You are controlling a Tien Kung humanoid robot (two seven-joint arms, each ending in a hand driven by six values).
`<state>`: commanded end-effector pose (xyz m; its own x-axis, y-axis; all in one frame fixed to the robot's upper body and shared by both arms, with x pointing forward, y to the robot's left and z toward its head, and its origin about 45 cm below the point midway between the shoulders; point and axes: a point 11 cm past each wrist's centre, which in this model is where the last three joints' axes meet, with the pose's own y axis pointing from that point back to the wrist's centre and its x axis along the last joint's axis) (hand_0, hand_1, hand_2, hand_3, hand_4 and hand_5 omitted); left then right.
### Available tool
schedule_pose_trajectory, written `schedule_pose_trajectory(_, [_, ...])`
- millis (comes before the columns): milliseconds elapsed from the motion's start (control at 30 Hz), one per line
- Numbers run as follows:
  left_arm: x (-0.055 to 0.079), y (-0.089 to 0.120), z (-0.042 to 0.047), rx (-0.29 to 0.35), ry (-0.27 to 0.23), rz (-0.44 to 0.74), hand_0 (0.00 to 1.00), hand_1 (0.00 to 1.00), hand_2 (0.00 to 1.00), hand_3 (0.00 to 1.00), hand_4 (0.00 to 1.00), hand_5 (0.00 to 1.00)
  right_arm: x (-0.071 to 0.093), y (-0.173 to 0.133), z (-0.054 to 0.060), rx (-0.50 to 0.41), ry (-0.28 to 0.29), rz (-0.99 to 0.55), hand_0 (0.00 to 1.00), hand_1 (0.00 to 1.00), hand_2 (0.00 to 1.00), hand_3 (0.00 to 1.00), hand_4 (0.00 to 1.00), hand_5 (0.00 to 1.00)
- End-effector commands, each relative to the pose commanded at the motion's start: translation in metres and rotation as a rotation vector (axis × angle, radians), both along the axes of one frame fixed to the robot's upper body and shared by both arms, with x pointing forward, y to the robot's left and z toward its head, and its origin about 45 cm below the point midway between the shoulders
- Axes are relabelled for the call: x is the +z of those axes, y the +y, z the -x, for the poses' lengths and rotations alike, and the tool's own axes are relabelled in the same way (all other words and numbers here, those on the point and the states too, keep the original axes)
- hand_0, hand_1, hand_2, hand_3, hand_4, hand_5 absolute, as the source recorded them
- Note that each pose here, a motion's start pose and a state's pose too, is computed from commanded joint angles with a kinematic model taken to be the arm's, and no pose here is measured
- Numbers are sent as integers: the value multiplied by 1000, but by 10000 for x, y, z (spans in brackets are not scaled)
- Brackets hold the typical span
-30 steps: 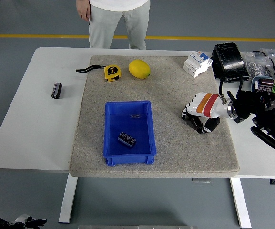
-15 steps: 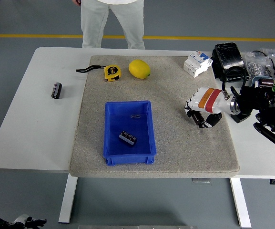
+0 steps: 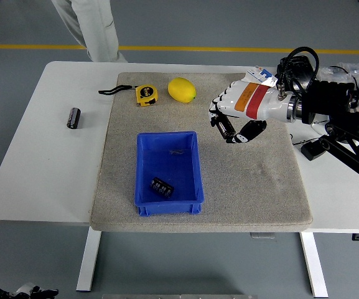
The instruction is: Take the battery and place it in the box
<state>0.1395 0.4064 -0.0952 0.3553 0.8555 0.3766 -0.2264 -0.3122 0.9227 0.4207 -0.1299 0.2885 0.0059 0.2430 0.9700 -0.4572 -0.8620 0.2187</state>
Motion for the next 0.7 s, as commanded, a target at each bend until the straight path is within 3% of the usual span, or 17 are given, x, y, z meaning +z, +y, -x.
schedule_pose_trajectory(100, [4,5,-7,0,0,0,767,717,705,558,603,506,47,185,85,47,3,-20,474,453,519,523,666,66])
schedule_pose_trajectory(267, [11,8,-29,7,-7,-3,767,717,705,558,603,506,-72,519,205,114,28,18,474,453,519,523,666,66])
schedule_pose_trajectory(300, [14,8,-37,6,-7,-3,767,717,705,558,603,505,-107,573,220,120,33,36,492,499,581,750,736,103])
schedule_pose_trajectory(467, [22,10,-57,9,-8,-3,767,717,705,558,603,505,-199,688,256,131,62,62,492,499,581,750,736,103])
schedule_pose_trajectory(500, [23,11,-60,10,-8,-3,769,714,705,558,603,505,-214,691,253,127,69,67,626,670,757,911,889,153])
schedule_pose_trajectory(667, [25,16,-59,12,-8,-3,769,714,705,558,603,505,-236,671,238,114,87,68,626,670,757,911,889,153])
schedule_pose_trajectory(700, [24,16,-57,13,-7,-3,769,716,706,559,603,505,-236,666,234,109,93,59,726,732,866,990,944,166])
